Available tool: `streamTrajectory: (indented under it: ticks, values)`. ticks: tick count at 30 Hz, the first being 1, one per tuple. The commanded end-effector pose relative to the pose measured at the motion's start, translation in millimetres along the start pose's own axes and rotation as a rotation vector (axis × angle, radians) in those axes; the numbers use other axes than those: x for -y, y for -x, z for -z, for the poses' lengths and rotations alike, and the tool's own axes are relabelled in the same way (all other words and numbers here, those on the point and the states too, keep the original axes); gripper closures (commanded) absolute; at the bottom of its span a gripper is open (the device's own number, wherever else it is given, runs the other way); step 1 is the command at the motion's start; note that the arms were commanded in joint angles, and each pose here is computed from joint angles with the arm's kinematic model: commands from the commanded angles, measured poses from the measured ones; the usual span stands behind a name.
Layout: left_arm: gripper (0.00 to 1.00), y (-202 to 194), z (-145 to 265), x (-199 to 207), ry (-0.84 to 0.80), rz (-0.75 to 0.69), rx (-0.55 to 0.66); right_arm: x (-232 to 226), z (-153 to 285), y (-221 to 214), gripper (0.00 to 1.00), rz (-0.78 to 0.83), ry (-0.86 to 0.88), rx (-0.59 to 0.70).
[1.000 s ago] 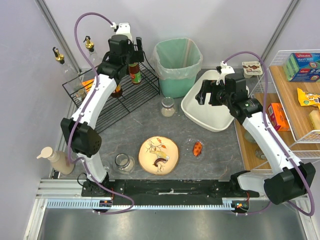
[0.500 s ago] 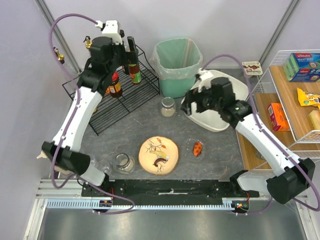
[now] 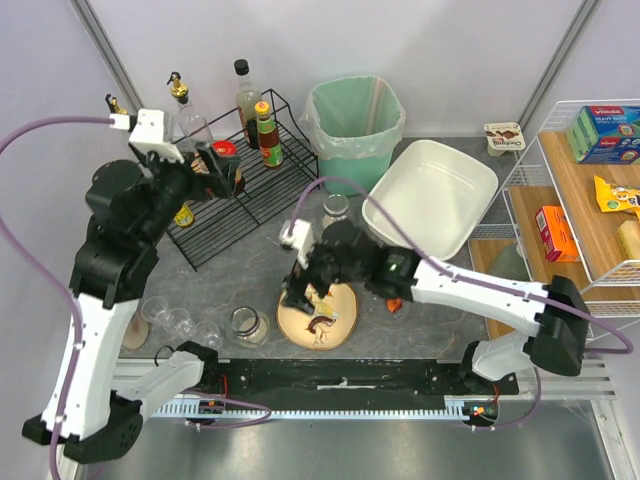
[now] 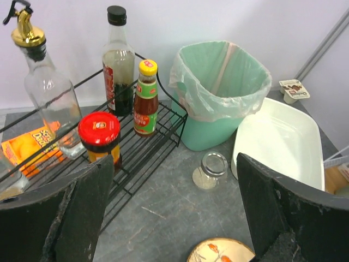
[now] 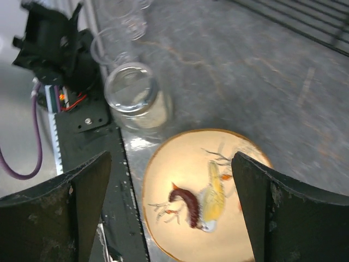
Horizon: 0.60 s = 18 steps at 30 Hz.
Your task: Clear the kitchen counter
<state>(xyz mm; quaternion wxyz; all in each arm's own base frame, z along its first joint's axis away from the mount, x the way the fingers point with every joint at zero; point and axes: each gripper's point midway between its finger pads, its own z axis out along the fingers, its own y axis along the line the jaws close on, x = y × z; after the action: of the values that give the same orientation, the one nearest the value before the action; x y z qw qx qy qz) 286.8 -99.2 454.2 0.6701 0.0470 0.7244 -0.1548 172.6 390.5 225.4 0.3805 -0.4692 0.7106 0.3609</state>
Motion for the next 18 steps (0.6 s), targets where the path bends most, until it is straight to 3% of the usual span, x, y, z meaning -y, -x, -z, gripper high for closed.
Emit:
streamTrajectory:
  ticks: [1,5,8,18]
  values:
    - [0.02,-26.2,17.3,2.7,-0.018,0.040,-0.092,-29.3,-32.3,1.4,0.02,0.142,0.008,0.071]
    - [0.02,-39.9,34.0,-7.9,0.021,-0.008,-0.145,-64.1,-57.1,-4.0,0.02,0.218,0.100,0.100]
    - [0.02,-50.7,44.3,0.8,-0.042,-0.015,-0.159,-80.7,-76.3,-15.2,0.02,0.256,0.150,0.113]
    - [0.03,-53.2,67.8,12.0,-0.117,0.009,-0.108,-77.7,-131.9,-48.7,0.02,0.311,0.163,0.051]
